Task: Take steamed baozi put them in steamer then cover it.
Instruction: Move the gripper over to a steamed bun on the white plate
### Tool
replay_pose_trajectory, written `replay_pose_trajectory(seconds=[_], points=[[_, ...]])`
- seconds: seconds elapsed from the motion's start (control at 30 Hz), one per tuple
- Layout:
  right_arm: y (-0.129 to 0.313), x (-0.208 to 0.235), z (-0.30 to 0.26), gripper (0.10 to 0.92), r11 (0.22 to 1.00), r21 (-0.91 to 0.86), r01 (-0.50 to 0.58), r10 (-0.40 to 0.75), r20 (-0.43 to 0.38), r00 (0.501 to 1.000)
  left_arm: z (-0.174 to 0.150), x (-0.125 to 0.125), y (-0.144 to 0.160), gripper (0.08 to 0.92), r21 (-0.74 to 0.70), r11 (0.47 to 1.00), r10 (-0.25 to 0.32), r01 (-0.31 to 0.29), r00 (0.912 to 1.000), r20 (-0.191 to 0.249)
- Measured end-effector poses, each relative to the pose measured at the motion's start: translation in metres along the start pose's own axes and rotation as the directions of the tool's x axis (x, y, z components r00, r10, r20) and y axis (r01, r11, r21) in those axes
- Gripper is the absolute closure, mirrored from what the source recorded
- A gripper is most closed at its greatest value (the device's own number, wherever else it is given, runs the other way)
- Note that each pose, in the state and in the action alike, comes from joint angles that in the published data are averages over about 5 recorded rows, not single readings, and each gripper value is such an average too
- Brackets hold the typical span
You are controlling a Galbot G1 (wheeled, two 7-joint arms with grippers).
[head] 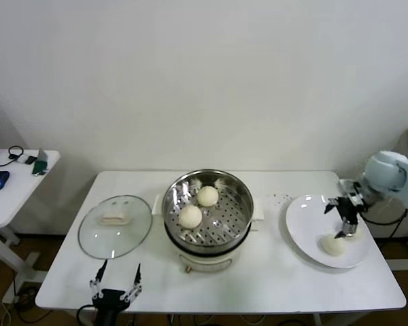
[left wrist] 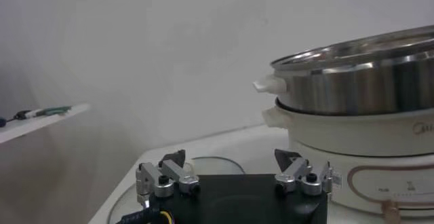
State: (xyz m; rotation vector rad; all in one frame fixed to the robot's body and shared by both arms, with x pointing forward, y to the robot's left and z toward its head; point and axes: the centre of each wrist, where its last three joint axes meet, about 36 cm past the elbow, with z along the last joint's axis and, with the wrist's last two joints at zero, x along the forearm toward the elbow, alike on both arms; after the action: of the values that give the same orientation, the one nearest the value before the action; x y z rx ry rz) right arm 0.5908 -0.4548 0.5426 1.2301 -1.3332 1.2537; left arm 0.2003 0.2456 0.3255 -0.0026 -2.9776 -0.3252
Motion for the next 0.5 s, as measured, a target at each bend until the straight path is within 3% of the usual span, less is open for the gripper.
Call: replay_pose_trajectory(seconds=[0.5], points=[[0.017, -0.061, 0.023, 0.200, 1.000, -0.009, 0.014, -0.014, -0.062, 0.998, 0.003, -0.002, -0.002, 0.177, -0.008, 1.000, -0.010, 0.010, 0.9998, -0.018]])
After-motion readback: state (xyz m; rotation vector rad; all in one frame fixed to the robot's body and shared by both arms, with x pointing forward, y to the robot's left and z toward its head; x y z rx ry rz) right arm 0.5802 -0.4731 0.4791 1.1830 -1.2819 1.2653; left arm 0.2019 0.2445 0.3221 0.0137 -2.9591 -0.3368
